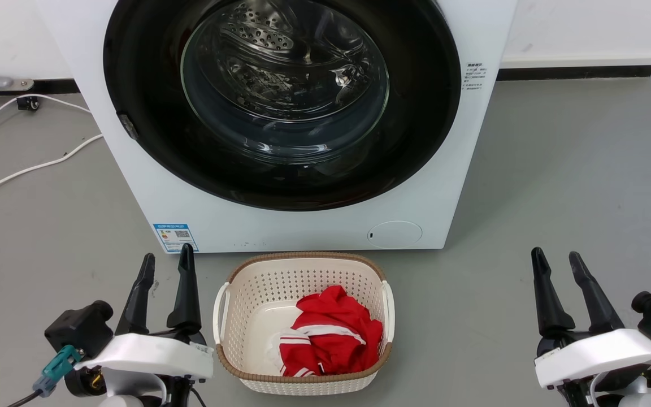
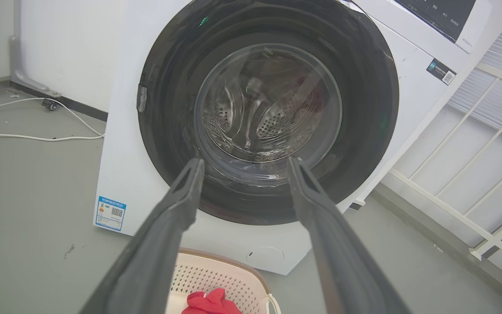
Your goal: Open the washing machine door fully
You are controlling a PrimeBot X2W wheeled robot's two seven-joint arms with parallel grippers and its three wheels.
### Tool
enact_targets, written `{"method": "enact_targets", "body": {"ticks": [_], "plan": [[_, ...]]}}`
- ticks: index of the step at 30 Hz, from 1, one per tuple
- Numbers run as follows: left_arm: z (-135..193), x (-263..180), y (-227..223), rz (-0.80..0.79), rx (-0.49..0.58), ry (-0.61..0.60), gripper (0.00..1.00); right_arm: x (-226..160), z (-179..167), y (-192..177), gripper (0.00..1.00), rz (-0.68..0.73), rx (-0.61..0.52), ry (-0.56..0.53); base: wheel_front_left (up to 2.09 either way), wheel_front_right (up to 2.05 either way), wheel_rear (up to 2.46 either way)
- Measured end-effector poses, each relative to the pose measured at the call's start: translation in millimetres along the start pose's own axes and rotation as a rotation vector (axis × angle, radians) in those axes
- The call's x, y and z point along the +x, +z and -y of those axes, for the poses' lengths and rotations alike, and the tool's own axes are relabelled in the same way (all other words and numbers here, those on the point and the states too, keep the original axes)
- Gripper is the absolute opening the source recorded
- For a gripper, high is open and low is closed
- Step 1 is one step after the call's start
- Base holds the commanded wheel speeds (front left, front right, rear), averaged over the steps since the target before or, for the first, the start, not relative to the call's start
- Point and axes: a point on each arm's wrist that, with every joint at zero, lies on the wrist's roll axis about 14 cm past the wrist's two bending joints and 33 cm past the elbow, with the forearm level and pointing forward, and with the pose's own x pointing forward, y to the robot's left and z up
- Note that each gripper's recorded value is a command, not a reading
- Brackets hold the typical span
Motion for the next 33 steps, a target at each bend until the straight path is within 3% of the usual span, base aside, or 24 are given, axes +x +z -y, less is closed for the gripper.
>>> {"method": "enact_targets", "body": {"ticks": [33], "plan": [[16, 0, 12, 0.069, 0.333, -0.06, 1.0, -4, -5, 0, 1.0, -0.026, -0.305, 0.027, 0.0, 0.0, 0.0]]}}
